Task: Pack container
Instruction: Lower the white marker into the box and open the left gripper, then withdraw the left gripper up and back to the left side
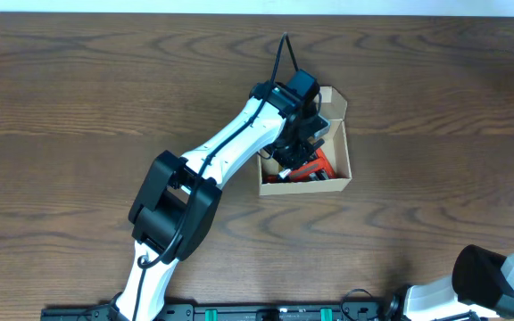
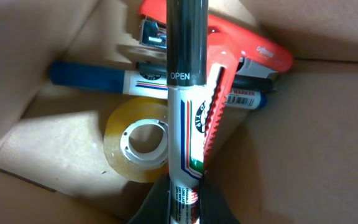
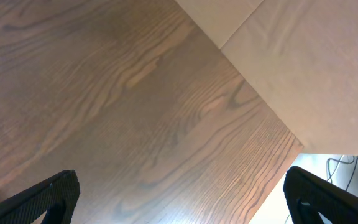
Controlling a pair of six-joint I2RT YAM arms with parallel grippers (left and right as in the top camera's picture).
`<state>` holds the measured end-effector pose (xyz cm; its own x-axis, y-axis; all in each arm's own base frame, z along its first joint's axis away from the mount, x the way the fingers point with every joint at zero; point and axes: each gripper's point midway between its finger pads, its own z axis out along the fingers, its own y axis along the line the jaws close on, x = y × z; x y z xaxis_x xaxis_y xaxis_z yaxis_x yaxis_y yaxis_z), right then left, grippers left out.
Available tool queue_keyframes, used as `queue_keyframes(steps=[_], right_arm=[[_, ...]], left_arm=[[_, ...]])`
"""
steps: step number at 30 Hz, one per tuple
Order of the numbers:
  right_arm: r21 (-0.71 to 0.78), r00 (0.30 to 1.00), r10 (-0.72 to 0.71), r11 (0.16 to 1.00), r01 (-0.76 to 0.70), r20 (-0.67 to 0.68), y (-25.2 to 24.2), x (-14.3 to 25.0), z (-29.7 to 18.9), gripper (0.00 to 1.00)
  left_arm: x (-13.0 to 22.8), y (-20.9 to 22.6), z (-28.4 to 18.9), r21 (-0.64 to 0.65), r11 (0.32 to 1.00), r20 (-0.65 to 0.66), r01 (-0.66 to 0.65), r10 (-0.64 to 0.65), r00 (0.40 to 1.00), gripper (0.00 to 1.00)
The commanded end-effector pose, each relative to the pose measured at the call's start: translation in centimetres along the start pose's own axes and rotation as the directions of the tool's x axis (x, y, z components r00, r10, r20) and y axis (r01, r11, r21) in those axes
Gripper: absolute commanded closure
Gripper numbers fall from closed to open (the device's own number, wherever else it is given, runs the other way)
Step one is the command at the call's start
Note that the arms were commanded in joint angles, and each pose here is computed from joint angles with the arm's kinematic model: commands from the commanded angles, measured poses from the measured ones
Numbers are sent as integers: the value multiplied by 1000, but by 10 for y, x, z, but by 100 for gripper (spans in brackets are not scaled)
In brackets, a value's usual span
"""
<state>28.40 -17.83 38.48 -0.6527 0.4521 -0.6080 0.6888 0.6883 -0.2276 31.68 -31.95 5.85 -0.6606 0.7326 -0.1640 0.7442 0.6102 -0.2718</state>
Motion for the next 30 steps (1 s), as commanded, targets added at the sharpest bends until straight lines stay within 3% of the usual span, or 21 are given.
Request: queue_keyframes(steps=[1, 3, 4, 13, 18, 26, 30], right_arm=[[10, 999, 27, 1000, -27, 17, -6, -2, -5, 1], [9, 999, 27, 1000, -27, 16, -6, -2, -5, 1], [9, 1000, 27, 1000, -27, 16, -6, -2, -5, 1], [9, 999, 27, 1000, -27, 16, -6, -2, -5, 1], [9, 999, 27, 1000, -27, 16, -6, -2, -5, 1], [9, 999, 27, 1000, -27, 16, -6, -2, -5, 1], [9, 999, 27, 1000, -27, 16, -6, -2, -5, 1]], left_arm=[[3, 3, 7, 8, 1000, -15, 23, -23, 1000, 76], [3, 3, 7, 8, 1000, -13, 23, -23, 1000, 48], [3, 3, 7, 7, 1000, -13, 23, -22, 1000, 44], [3, 4, 6, 4, 1000, -13, 23, -23, 1000, 44], [-14, 1, -23, -13, 1000, 46, 25, -24, 999, 36], [-60, 9, -155, -262, 961, 326, 93, -3, 945, 36], [-55, 10, -238, -380, 904, 473, 193, 11, 881, 35]])
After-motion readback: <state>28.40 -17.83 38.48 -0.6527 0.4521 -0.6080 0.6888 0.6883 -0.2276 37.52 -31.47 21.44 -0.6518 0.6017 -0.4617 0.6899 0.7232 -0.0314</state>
